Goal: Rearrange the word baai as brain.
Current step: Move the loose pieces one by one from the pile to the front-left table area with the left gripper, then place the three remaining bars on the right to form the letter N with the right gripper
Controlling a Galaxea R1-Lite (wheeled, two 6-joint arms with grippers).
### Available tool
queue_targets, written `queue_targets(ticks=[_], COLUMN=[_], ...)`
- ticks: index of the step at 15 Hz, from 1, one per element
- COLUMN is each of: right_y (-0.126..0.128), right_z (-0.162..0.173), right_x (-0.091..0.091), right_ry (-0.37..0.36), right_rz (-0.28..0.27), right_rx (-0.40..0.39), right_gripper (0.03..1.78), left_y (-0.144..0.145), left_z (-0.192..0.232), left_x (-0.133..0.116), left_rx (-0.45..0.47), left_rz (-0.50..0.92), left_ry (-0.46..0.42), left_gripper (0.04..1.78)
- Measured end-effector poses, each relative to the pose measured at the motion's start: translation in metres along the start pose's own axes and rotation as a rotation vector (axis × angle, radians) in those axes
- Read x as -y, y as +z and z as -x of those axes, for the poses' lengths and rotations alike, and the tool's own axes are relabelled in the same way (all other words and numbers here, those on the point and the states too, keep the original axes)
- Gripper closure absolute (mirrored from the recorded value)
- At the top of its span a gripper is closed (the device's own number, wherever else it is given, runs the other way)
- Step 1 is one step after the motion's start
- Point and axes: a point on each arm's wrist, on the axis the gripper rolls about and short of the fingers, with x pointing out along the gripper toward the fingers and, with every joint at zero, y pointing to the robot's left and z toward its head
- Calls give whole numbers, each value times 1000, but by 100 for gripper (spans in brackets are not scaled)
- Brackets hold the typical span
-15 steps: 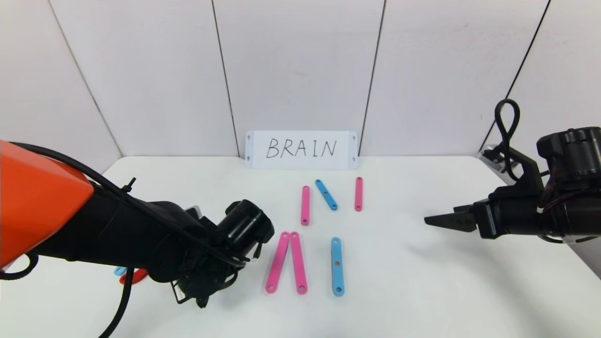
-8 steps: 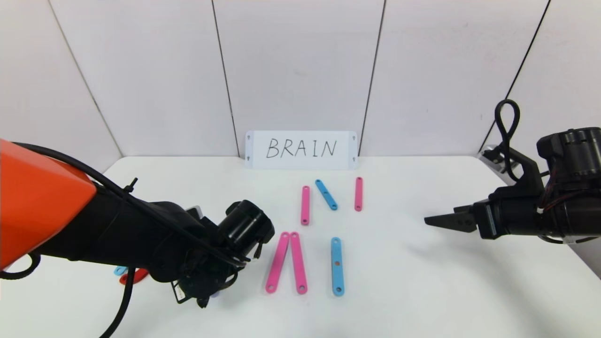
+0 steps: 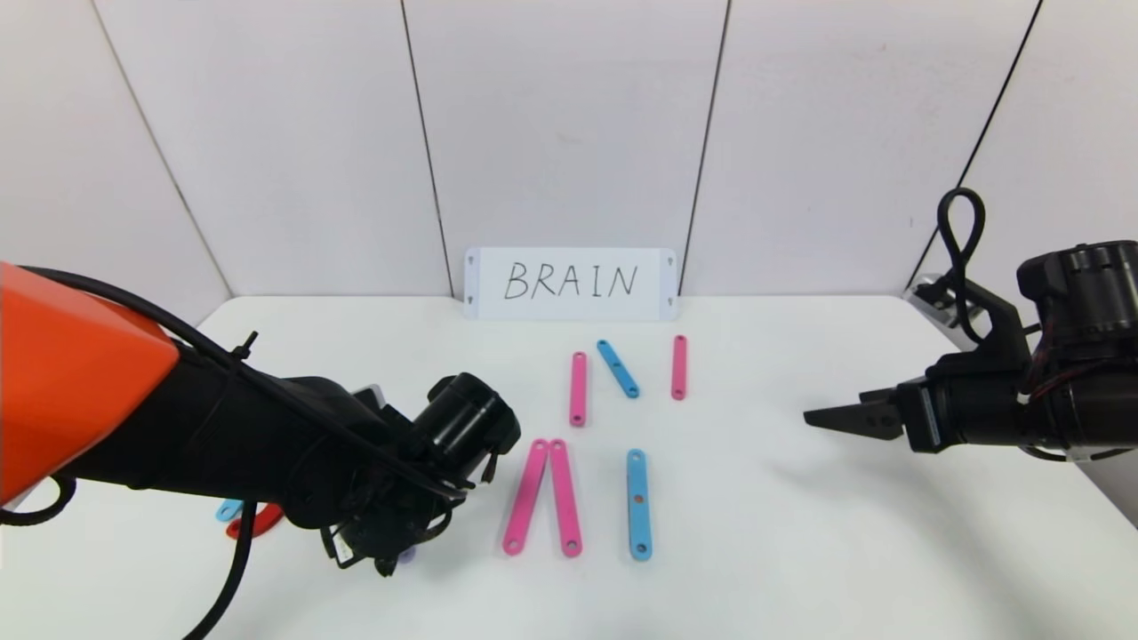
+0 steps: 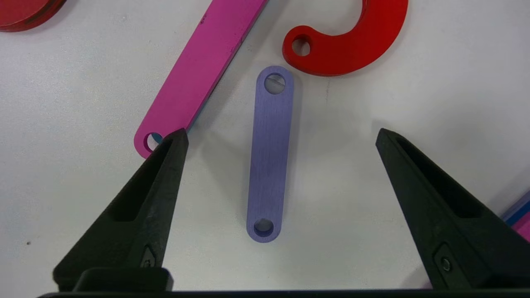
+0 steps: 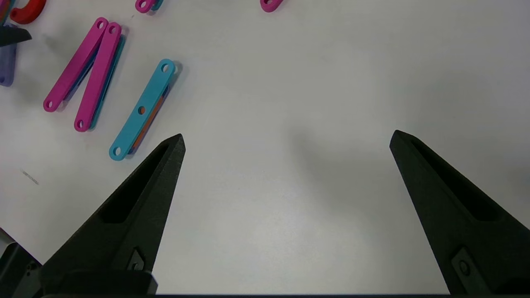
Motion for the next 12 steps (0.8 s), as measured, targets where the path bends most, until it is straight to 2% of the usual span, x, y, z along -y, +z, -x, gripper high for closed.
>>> queue_targets(ticks=[2,9,12], right_y=[0,1,2], right_z=[0,2,2], right_x=[0,-1,-1], right_ry=[0,-2,-1], right_rz=[0,2,5], right_rx=[1,5,10], right_gripper=[8,8,8], left_y=[1,10,18], left_z=[2,16,30], left_x=[1,2,-2], left_rx=[1,1,-26], left_rz=[3,-40,-96], left_ry=[-9,-65,-132], left_gripper=[9,8,8])
